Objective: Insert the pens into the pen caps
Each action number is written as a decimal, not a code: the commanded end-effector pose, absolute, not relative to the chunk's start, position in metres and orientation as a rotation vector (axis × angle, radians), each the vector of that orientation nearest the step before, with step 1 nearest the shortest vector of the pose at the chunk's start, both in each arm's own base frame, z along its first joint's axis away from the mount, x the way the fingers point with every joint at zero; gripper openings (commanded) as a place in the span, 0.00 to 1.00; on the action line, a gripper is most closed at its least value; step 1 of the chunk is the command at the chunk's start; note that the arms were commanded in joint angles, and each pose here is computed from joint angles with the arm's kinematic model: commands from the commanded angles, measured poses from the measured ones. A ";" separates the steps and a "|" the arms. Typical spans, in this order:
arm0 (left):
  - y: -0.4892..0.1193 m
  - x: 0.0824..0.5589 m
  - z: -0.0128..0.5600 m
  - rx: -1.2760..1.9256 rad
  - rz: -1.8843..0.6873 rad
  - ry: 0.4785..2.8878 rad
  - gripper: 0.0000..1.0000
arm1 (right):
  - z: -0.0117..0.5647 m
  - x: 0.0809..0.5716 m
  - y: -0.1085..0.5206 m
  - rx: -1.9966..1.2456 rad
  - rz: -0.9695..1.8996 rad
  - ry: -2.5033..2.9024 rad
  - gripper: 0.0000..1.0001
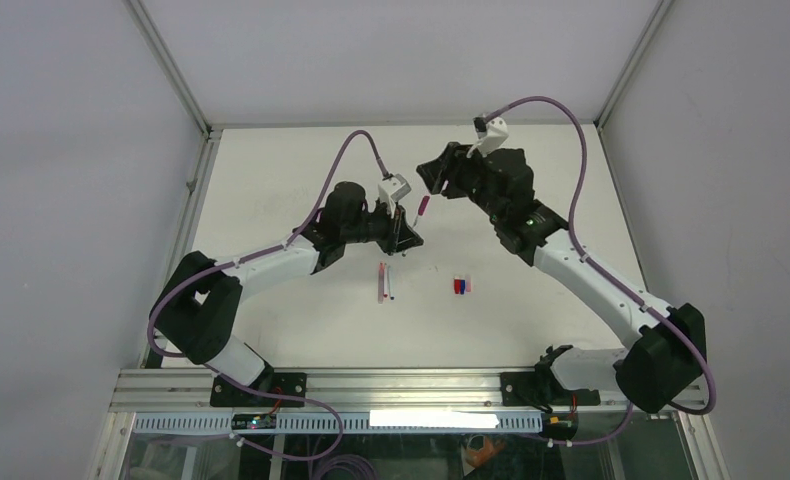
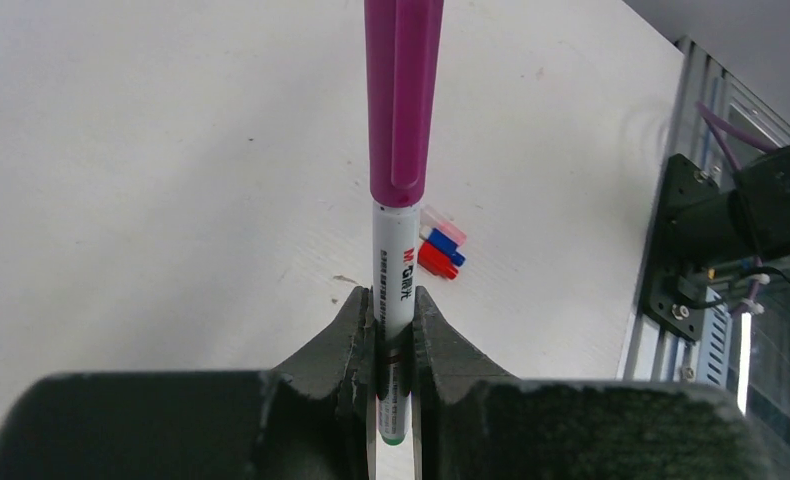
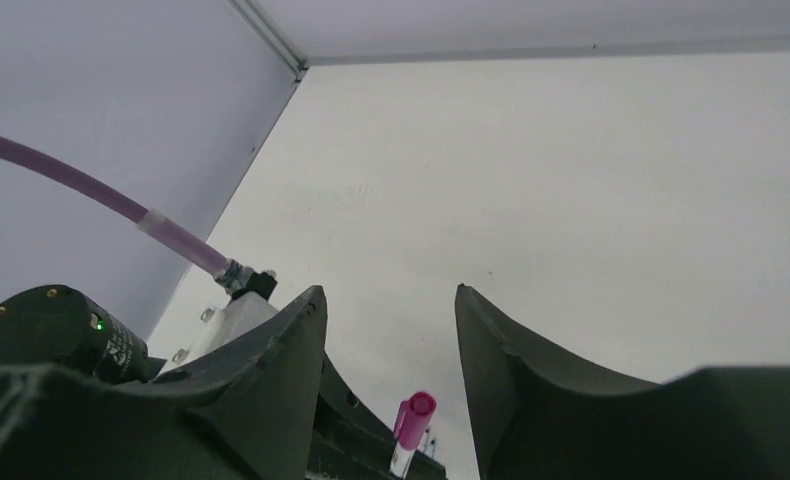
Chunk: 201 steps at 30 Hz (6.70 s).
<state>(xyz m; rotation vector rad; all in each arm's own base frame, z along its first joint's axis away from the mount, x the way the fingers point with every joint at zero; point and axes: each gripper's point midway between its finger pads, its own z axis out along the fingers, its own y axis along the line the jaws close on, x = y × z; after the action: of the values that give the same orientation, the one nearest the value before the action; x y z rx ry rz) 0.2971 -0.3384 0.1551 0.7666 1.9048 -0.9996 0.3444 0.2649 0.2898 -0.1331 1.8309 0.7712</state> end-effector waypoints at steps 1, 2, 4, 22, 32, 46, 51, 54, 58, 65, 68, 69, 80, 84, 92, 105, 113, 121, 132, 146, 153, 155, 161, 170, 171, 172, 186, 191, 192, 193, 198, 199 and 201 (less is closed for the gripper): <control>-0.354 0.280 0.174 0.885 -1.128 1.748 0.00 | 0.324 0.349 0.258 -0.159 0.818 1.694 0.51; -0.355 0.279 0.177 0.892 -1.142 1.732 0.00 | 0.323 0.347 0.260 -0.167 0.833 1.696 0.50; -0.357 0.276 0.181 0.908 -1.168 1.709 0.00 | 0.319 0.344 0.262 -0.183 0.859 1.698 0.49; -0.362 0.283 0.201 0.890 -1.186 1.642 0.00 | 0.291 0.316 0.267 -0.232 0.976 1.728 0.29; -0.358 0.291 0.205 0.862 -1.141 1.643 0.00 | 0.282 0.313 0.270 -0.243 0.989 1.756 0.06; -0.355 0.325 0.263 0.857 -0.960 1.527 0.00 | 0.237 0.304 0.281 -0.260 1.021 1.888 0.00; -0.355 0.339 0.299 0.862 -0.881 1.428 0.00 | 0.221 0.301 0.286 -0.269 1.030 1.935 0.00; -0.357 0.344 0.318 0.874 -0.853 1.363 0.00 | 0.210 0.297 0.292 -0.282 1.039 1.971 0.00; -0.357 0.346 0.340 0.887 -0.815 1.279 0.00 | 0.192 0.290 0.299 -0.306 1.053 2.023 0.00; -0.359 0.344 0.372 0.907 -0.797 1.158 0.00 | 0.163 0.280 0.307 -0.339 1.067 2.109 0.00; -0.360 0.342 0.384 0.909 -0.795 1.102 0.00 | 0.151 0.274 0.313 -0.364 1.070 2.143 0.00; -0.361 0.342 0.390 0.909 -0.797 1.082 0.00 | 0.147 0.272 0.314 -0.372 1.069 2.154 0.00; -0.353 0.337 0.439 0.911 -0.705 0.915 0.00 | 0.102 0.251 0.320 -0.476 1.058 2.311 0.00; -0.346 0.338 0.454 0.895 -0.657 0.876 0.00 | 0.091 0.244 0.317 -0.504 1.045 2.364 0.00; -0.329 0.337 0.473 0.840 -0.650 0.819 0.00 | 0.067 0.227 0.321 -0.566 1.022 2.465 0.00; -0.315 0.337 0.458 0.828 -0.674 0.883 0.00 | 0.080 0.240 0.321 -0.582 0.930 2.419 0.00; -0.304 0.340 0.309 0.853 -0.724 1.396 0.00 | 0.148 0.295 0.304 -0.440 0.762 2.207 0.00; -0.281 0.300 0.170 0.840 -0.794 1.846 0.00 | 0.253 0.357 0.302 -0.352 0.786 1.950 0.43; -0.218 0.275 0.080 0.494 -0.538 2.381 0.00 | 0.335 0.378 0.241 -0.180 0.679 1.756 0.63; -0.171 0.287 0.074 0.145 -0.161 2.678 0.00 | 0.226 0.331 0.236 -0.195 0.657 2.083 0.63; -0.171 0.285 0.056 0.065 -0.243 2.799 0.07 | 0.204 0.317 0.250 -0.252 0.622 2.180 0.62; -0.170 0.283 0.053 0.059 -0.253 2.819 0.12 | 0.199 0.316 0.249 -0.255 0.598 2.203 0.62; -0.176 0.274 0.045 0.085 -0.325 2.882 0.23 | 0.173 0.314 0.225 -0.194 0.424 2.323 0.61; -0.189 0.276 0.054 0.114 -0.422 2.875 0.36 | 0.136 0.289 0.189 -0.122 0.252 2.459 0.55; -0.191 0.279 0.060 0.116 -0.441 2.856 0.36 | 0.134 0.287 0.187 -0.121 0.244 2.465 0.55; -0.194 0.280 0.068 0.119 -0.464 2.838 0.37 | 0.133 0.286 0.186 -0.119 0.239 2.468 0.55; -0.240 0.272 0.086 0.206 -0.523 2.810 0.36 | 0.130 0.284 0.184 -0.113 0.243 2.471 0.54; -0.239 0.276 0.070 0.198 -0.366 2.836 0.33 | 0.130 0.283 0.181 -0.107 0.242 2.464 0.54; -0.239 0.277 0.068 0.188 -0.347 2.835 0.32 | 0.129 0.283 0.180 -0.104 0.245 2.464 0.54; -0.239 0.277 0.066 0.186 -0.327 2.835 0.32 | 0.130 0.283 0.180 -0.103 0.249 2.463 0.54; -0.235 0.284 0.056 0.144 -0.250 2.831 0.31 | 0.129 0.282 0.178 -0.107 0.245 2.461 0.54; -0.237 0.285 0.055 0.139 -0.254 2.828 0.30 | 0.129 0.282 0.177 -0.107 0.245 2.460 0.54; -0.240 0.287 0.056 0.133 -0.272 2.823 0.30 | 0.129 0.282 0.176 -0.107 0.244 2.461 0.54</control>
<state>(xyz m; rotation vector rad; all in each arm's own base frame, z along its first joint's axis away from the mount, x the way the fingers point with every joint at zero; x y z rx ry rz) 0.2710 -0.2283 0.0437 0.1871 2.8821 -0.2531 0.2771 0.1767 0.1144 -0.1301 2.5203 0.2141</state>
